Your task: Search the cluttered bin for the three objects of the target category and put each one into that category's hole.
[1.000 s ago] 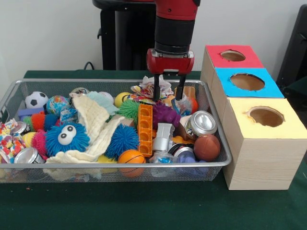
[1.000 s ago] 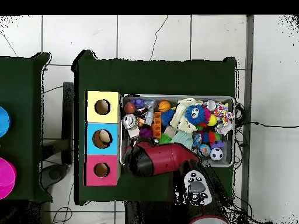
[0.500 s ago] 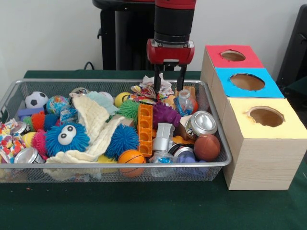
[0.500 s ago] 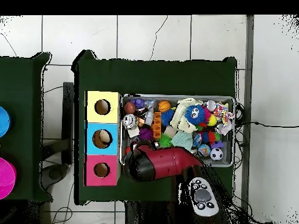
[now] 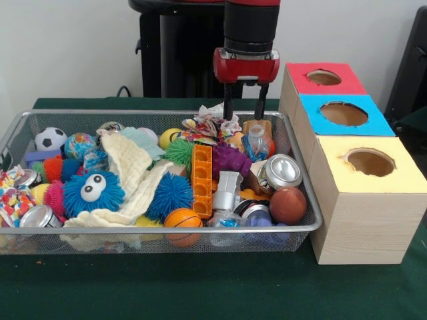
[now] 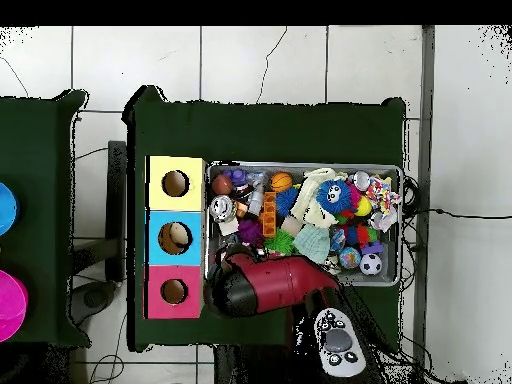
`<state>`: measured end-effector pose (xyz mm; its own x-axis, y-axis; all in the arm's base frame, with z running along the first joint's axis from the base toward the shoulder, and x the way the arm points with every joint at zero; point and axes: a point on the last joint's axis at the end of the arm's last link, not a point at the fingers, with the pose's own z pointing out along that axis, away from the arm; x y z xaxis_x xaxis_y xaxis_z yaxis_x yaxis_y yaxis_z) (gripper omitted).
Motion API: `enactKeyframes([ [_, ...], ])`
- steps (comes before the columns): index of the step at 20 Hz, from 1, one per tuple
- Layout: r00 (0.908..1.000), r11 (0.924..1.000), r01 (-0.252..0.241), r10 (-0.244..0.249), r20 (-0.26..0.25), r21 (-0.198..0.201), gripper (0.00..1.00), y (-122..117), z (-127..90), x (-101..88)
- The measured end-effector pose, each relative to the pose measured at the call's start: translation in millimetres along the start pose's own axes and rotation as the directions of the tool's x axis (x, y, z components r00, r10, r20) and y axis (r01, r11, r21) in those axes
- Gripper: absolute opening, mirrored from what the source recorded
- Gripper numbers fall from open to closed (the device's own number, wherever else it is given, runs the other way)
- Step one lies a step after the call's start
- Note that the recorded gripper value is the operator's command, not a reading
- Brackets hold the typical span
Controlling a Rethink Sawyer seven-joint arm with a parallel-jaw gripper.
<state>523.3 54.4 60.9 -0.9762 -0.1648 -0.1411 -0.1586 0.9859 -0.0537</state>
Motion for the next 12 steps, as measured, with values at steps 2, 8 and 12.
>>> enactKeyframes([
  [2,0.9999,0.9999,0.01,-0.01,-0.011,-0.005,1.0,7.0,2.6,4.3],
  [8,0.9985,0.9988,0.046,-0.047,-0.029,-0.014,1.0,26.9,17.1,22.5],
  [12,0.998,0.998,0.061,-0.062,-0.015,-0.013,1.0,31.9,24.2,32.1],
])
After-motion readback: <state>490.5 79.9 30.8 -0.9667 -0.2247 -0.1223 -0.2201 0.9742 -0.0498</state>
